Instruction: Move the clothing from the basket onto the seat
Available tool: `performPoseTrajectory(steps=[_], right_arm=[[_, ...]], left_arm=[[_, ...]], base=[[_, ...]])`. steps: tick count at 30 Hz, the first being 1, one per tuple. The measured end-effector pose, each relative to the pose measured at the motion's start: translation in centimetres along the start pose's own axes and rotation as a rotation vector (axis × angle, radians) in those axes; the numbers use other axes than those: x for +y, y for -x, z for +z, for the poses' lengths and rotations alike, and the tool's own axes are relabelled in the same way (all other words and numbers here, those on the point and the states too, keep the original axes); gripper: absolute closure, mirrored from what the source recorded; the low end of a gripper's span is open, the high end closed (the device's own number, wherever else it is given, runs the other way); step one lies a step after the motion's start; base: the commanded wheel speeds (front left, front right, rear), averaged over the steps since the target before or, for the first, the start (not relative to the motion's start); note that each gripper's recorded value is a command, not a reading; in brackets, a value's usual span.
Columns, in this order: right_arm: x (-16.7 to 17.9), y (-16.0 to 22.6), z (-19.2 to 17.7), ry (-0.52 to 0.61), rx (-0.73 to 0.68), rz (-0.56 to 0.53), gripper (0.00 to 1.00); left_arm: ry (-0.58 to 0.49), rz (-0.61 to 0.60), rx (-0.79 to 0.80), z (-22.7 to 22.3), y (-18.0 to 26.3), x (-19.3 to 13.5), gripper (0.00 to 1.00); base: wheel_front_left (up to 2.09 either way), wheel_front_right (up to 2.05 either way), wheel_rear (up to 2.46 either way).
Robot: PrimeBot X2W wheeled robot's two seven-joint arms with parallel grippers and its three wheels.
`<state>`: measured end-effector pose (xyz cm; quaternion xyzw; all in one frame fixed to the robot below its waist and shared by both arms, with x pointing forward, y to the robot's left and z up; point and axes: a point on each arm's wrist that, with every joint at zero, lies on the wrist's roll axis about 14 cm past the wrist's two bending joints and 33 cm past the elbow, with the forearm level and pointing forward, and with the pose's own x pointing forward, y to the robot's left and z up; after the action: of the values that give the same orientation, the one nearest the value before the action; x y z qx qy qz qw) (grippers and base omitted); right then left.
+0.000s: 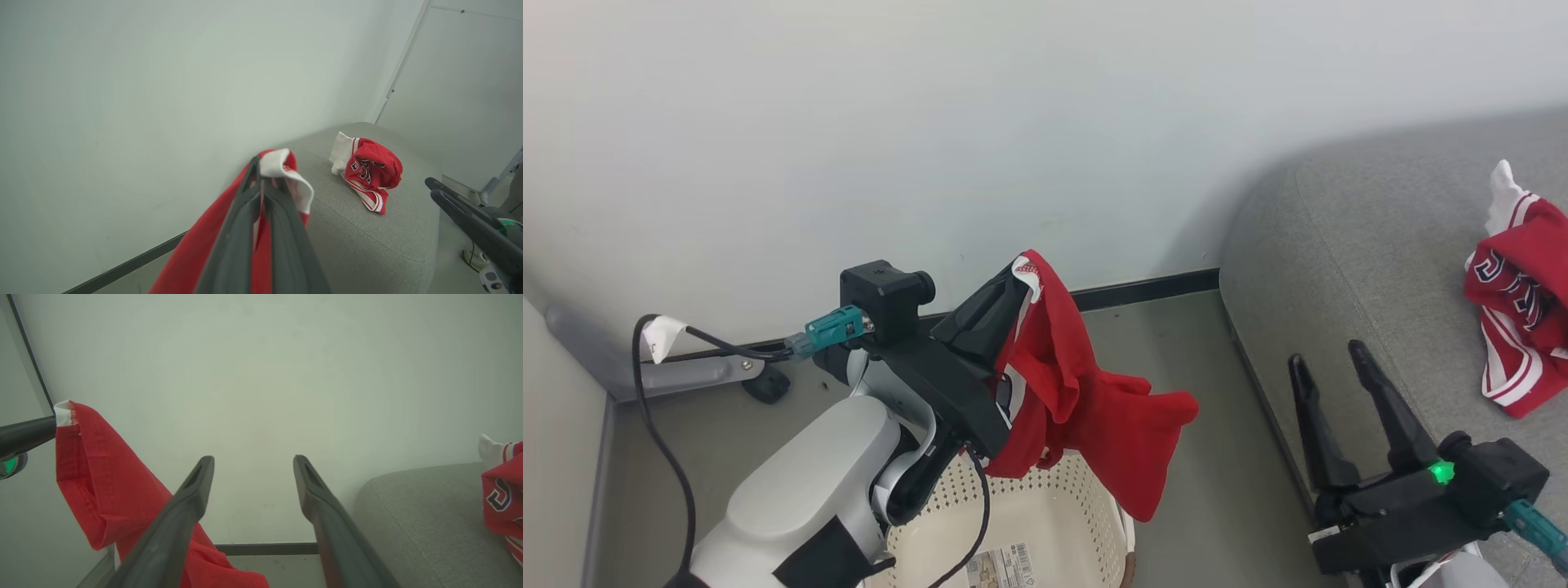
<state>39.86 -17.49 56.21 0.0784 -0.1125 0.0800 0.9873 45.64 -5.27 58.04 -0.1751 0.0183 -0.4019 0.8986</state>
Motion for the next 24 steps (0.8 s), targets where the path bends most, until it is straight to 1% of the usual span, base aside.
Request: performPoseTrajectory(steps=[5, 8, 10, 11, 15, 18, 21, 24], right_arm=[[1.8, 0.4, -0.5, 0.010, 0.024, 0.065, 0.00], [2.2, 0.6, -1.5, -0.007, 0.063, 0.074, 0.00], [2.7, 0.4, -2.3, 0.004, 0.095, 0.102, 0.00], [3.2, 0.0, -2.6, 0.025, 0.115, 0.132, 0.00], [4.4, -1.1, -3.3, 0.073, 0.152, 0.191, 0.00], [6.2, -1.6, -4.2, 0.096, 0.197, 0.259, 0.00], [7.7, -1.8, -5.4, 0.134, 0.249, 0.330, 0.00], [8.1, -1.5, -7.0, 0.175, 0.319, 0.369, 0.00]], left_arm=[[-0.010, -0.025, -0.027, 1.2, -0.4, -1.4, 1.00], [-0.008, -0.039, -0.030, 1.4, -0.6, -2.0, 1.00], [-0.009, -0.041, -0.029, 1.5, -0.6, -2.0, 1.00], [-0.009, -0.038, -0.032, 1.7, -0.7, -2.1, 1.00], [-0.014, -0.049, -0.040, 2.2, -0.8, -2.4, 1.00], [-0.013, -0.057, -0.043, 2.4, -0.7, -2.7, 1.00], [-0.004, -0.066, -0.043, 2.5, -0.8, -3.2, 1.00], [0.001, -0.071, -0.043, 2.6, -0.8, -3.6, 1.00]], base=[[0.00, 0.00, 0.00], [0.00, 0.00, 0.00], [0.00, 0.00, 0.00], [0.00, 0.00, 0.00], [0.00, 0.00, 0.00], [0.00, 0.00, 0.00], [0.00, 0.00, 0.00], [0.00, 0.00, 0.00]])
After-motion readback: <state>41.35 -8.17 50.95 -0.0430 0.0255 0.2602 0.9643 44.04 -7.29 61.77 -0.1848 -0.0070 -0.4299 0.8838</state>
